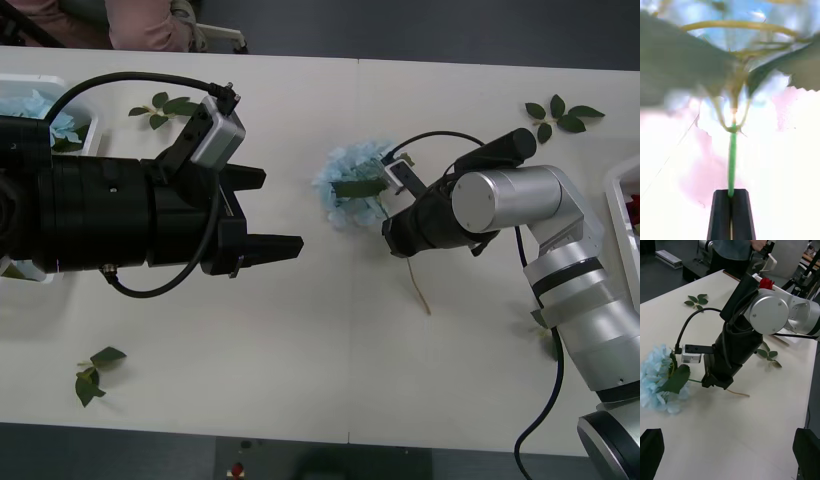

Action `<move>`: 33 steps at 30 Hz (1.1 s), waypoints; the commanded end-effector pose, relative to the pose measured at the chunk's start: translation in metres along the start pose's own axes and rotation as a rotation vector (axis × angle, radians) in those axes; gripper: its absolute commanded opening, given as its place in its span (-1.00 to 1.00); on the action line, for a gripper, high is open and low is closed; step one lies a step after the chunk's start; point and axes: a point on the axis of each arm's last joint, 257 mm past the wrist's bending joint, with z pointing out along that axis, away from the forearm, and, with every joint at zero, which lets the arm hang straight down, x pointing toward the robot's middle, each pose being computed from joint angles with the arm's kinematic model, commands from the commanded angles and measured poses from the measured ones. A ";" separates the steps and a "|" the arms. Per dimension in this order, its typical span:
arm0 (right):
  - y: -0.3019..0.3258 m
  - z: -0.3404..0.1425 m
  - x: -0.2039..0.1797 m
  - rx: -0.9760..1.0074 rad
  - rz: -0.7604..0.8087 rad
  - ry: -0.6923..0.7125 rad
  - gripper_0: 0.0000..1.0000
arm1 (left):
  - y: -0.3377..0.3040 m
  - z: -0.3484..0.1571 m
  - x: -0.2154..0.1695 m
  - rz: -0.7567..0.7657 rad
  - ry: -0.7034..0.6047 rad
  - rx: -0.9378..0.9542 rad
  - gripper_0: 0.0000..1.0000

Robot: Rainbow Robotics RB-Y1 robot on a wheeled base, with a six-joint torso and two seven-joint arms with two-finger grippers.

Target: Put the red flowers into the right box and the blue flowers into the left box

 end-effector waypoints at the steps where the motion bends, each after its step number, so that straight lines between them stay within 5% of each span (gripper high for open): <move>1: 0.001 -0.011 -0.020 -0.025 0.051 -0.058 -1.00 | -0.003 -0.005 -0.020 0.067 -0.041 -0.006 1.00; 12: 0.017 -0.066 -0.081 -0.190 0.143 -0.262 -1.00 | -0.003 -0.005 -0.020 0.067 -0.041 -0.006 1.00; 24: 0.061 -0.171 -0.152 -0.628 0.333 -0.561 -1.00 | -0.003 -0.005 -0.020 0.067 -0.041 -0.006 1.00; 33: 0.102 -0.233 -0.189 -0.859 0.290 -0.657 -1.00 | -0.010 0.006 -0.002 -0.032 -0.055 0.020 1.00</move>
